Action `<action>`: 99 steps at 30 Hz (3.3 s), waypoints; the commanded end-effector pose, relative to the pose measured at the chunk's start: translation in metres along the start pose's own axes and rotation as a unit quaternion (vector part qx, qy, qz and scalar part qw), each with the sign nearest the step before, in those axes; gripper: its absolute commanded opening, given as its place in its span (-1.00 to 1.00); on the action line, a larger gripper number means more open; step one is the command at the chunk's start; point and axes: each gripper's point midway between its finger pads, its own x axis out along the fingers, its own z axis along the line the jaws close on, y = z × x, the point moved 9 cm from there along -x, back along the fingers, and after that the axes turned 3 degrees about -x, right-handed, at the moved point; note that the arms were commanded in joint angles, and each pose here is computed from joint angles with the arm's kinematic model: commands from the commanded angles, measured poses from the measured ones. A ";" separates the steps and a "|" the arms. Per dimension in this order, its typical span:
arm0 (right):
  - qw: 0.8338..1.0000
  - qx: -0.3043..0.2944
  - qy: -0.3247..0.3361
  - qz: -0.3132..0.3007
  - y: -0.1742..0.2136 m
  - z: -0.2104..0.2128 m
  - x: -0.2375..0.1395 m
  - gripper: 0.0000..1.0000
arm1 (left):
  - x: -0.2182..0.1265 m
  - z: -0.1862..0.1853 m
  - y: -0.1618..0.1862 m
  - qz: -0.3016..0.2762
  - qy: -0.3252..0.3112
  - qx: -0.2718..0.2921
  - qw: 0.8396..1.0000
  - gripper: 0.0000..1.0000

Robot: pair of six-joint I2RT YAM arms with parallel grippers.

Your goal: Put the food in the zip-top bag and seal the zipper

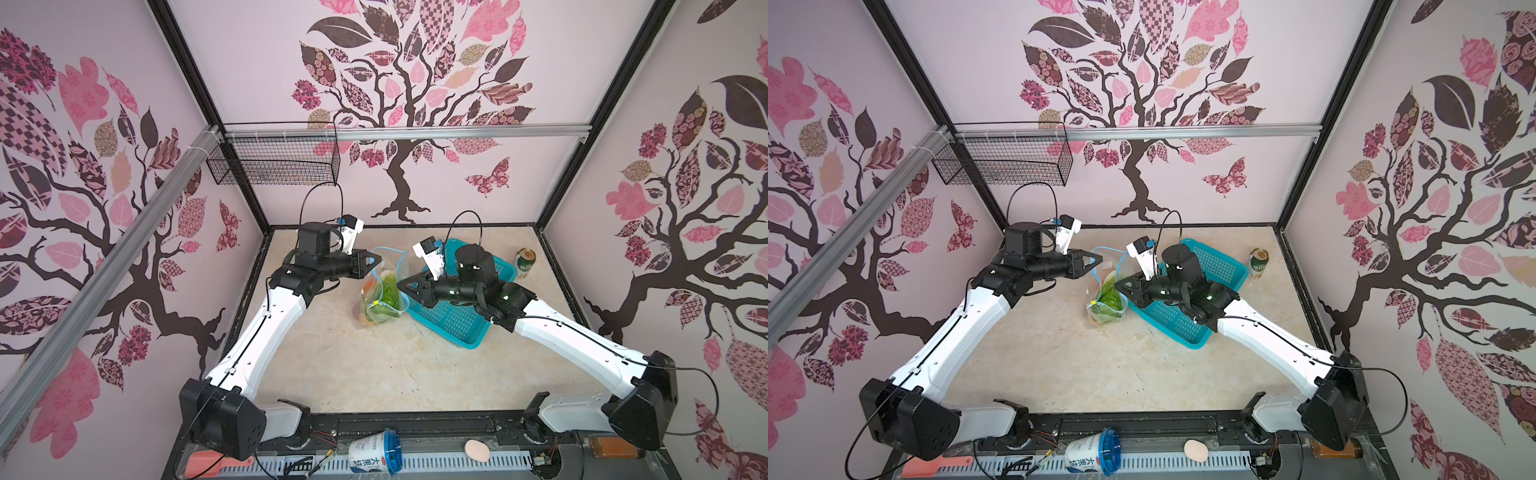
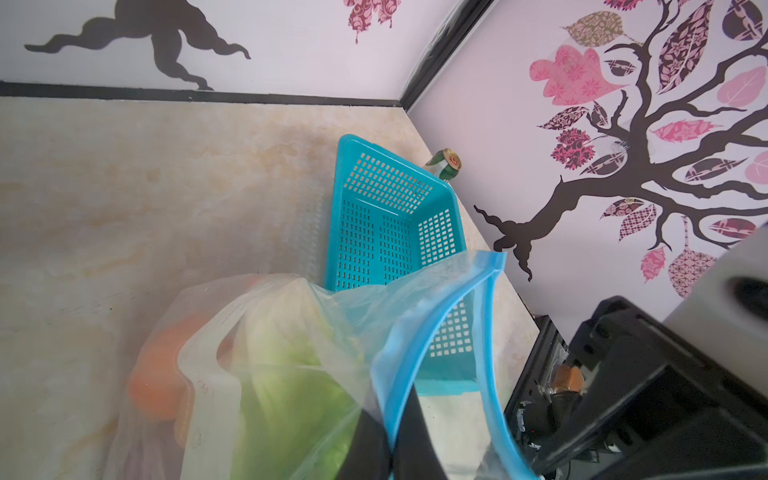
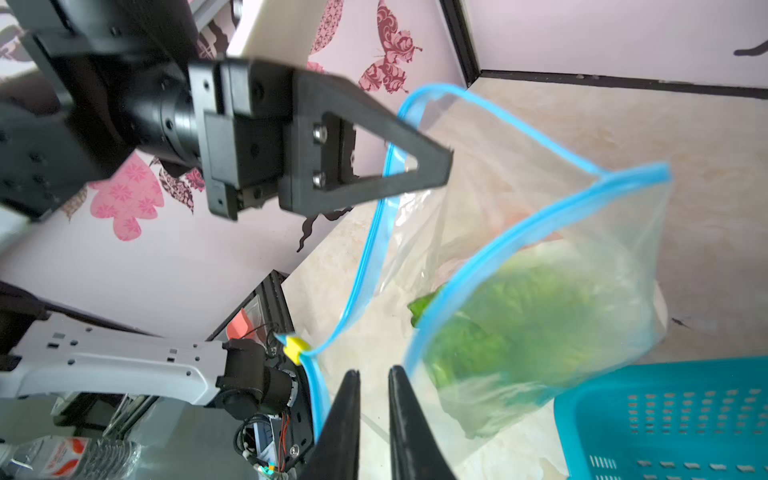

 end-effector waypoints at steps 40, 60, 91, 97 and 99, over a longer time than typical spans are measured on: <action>0.953 -0.296 -0.040 0.057 0.032 0.005 0.040 -1.00 | -0.003 0.004 -0.008 -0.026 0.028 0.001 0.999 0.22; 0.989 -0.100 -0.093 0.049 -0.025 0.015 0.083 -1.00 | -0.089 -0.027 0.014 -0.184 -0.012 0.177 0.967 0.14; 0.989 -0.071 -0.124 0.034 -0.039 -0.005 0.068 -1.00 | -0.056 -0.008 0.029 -0.109 0.063 0.153 0.980 -0.35; 0.989 -0.069 -0.126 0.038 -0.036 -0.007 0.070 -1.00 | -0.051 -0.007 0.023 -0.098 0.079 0.147 0.981 -1.00; 0.989 -0.070 -0.126 0.040 -0.035 -0.007 0.070 -1.00 | -0.052 -0.008 0.025 -0.101 0.075 0.149 0.981 -1.00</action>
